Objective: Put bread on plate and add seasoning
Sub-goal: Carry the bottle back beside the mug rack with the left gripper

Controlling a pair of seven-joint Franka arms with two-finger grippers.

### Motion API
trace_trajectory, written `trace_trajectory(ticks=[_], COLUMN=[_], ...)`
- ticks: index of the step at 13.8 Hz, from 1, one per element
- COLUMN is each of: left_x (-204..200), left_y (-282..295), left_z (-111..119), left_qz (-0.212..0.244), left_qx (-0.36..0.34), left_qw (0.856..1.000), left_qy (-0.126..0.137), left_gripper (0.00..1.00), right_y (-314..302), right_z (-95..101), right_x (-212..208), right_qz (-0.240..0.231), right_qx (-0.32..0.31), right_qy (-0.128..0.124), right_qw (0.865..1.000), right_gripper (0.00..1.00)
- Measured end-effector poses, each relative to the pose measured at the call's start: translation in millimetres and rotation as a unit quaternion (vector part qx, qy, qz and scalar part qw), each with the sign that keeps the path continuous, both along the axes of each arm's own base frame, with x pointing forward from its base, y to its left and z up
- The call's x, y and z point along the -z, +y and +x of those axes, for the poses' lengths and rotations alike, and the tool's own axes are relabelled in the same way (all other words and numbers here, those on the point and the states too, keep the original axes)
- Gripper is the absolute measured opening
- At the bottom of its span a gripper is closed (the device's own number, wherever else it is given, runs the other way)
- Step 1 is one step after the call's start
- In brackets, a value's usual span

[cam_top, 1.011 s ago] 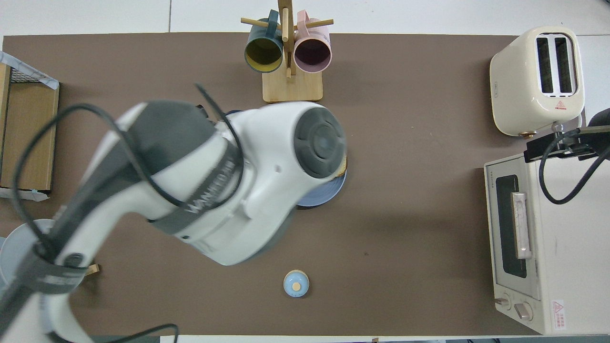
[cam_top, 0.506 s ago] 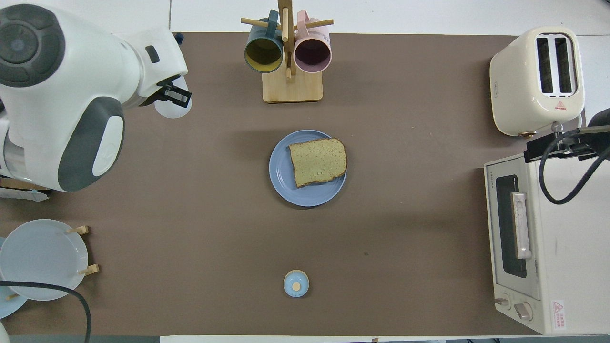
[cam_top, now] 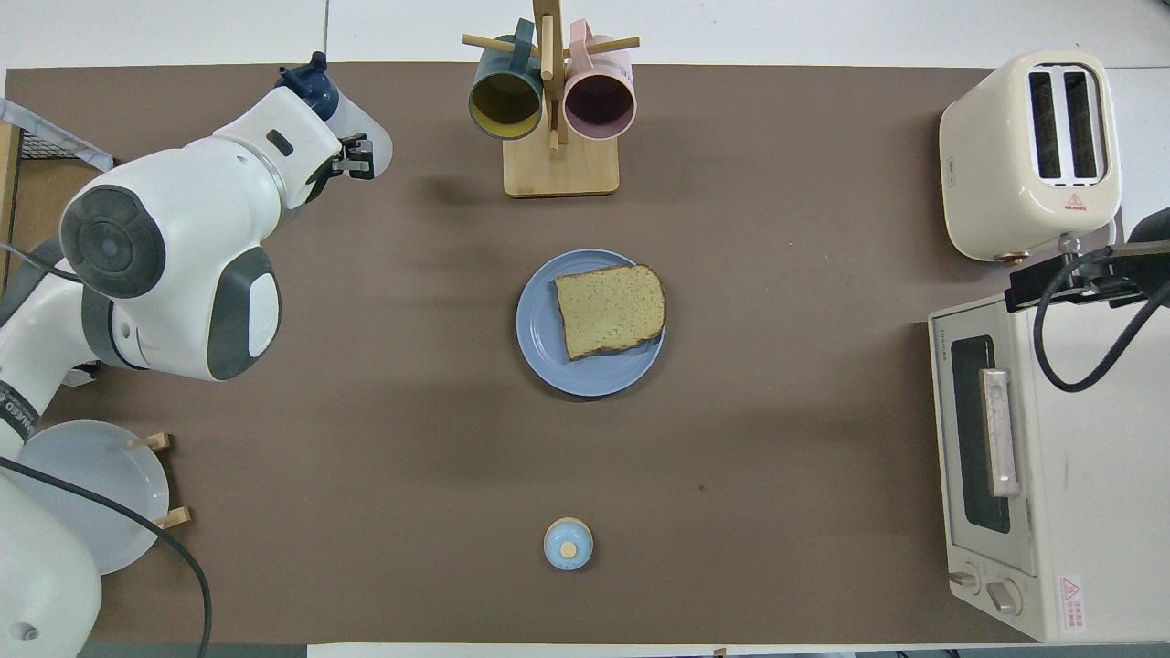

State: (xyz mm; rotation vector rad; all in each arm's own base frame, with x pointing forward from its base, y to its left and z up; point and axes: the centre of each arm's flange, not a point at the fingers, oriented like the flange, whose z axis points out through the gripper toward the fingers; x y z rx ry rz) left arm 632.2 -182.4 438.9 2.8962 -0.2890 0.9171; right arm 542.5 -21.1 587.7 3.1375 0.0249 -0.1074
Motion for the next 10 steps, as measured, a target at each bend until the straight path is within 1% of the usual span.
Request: trace_trajectory(ticks=[3,7,10], left_x=[27.6,77.6,94.3], left_y=[-0.2,-4.8,-3.8], left_z=[7.5,14.8,16.7], left_qz=[-0.003,0.0,0.007], left_qx=[0.0,0.009,0.017], left_qw=[1.0,1.0,1.0], left_qy=[-0.012,-0.019,-0.021], left_gripper=[0.41,0.41,0.41], right_y=[0.0,0.0,0.0], right_z=[0.0,0.0,0.0], right_x=[0.0,0.0,0.0], right_qz=[0.0,0.0,0.0], right_qx=[0.0,0.0,0.0], right_qy=[0.0,0.0,0.0], right_qw=[1.0,1.0,1.0], right_gripper=[1.0,1.0,1.0])
